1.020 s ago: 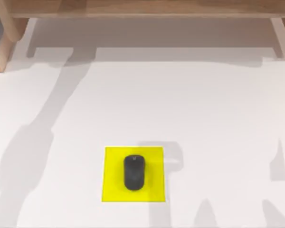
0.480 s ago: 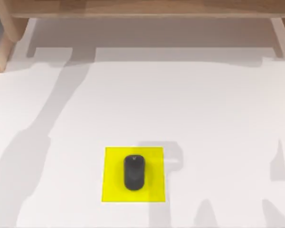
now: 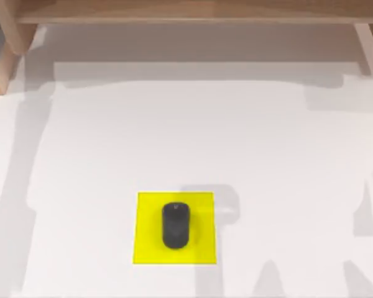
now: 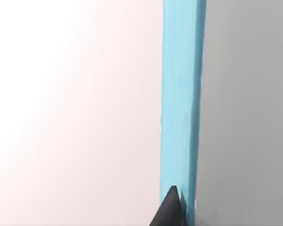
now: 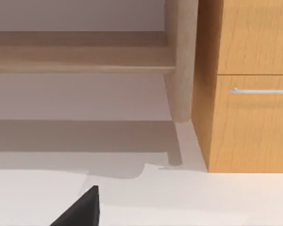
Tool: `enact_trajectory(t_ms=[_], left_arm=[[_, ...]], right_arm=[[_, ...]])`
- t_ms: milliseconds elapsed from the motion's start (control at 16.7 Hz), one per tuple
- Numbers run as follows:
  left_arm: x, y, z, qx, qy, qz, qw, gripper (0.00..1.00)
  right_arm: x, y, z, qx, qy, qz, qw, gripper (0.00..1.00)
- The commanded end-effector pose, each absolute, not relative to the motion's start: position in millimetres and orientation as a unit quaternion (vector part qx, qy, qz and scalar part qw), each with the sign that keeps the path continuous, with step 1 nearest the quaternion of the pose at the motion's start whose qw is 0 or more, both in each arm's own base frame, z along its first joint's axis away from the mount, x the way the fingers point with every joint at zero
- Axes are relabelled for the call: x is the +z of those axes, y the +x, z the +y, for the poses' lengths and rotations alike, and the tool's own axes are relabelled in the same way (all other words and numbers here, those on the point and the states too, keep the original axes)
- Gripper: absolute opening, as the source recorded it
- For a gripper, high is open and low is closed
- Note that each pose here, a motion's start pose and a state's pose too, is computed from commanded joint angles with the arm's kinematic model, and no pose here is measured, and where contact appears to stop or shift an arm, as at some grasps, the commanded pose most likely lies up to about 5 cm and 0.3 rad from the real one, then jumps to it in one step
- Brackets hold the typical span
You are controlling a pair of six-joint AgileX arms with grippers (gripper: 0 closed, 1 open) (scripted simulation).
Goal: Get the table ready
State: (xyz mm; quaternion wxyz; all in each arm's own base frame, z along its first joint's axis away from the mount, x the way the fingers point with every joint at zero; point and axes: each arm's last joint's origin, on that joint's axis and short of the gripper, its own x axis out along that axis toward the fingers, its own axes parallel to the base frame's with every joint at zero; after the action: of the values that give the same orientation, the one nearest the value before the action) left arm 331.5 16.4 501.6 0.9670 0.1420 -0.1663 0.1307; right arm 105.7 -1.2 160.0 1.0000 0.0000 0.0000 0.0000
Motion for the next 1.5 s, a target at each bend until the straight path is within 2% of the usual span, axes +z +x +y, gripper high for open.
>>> enact_trajectory(t_ms=[120,300,600,840,1020,1260,1500], left_arm=[[499.1,310.0,56.7,0.183,0.227,-0.179,0.94,0.0],[473.8,284.0,111.2,0.249,0.364,-0.144,0.886,0.0],[388.4,256.0,189.4,0.277,0.543,0.008,0.792,0.0],[305.1,240.1,229.9,0.218,0.62,0.127,0.743,0.0],[249.1,234.0,241.6,0.149,0.649,0.18,0.724,0.0],[196.5,242.1,239.9,0.062,0.673,0.199,0.71,0.0],[169.5,271.8,225.4,-0.007,0.694,0.17,0.7,0.0]], right_arm=[[160.0,105.7,-1.2,0.0,0.0,0.0,1.0,1.0],[160.0,105.7,-1.2,0.0,0.0,0.0,1.0,1.0],[160.0,105.7,-1.2,0.0,0.0,0.0,1.0,1.0],[160.0,105.7,-1.2,0.0,0.0,0.0,1.0,1.0],[160.0,105.7,-1.2,0.0,0.0,0.0,1.0,1.0],[160.0,105.7,-1.2,0.0,0.0,0.0,1.0,1.0],[160.0,105.7,-1.2,0.0,0.0,0.0,1.0,1.0]])
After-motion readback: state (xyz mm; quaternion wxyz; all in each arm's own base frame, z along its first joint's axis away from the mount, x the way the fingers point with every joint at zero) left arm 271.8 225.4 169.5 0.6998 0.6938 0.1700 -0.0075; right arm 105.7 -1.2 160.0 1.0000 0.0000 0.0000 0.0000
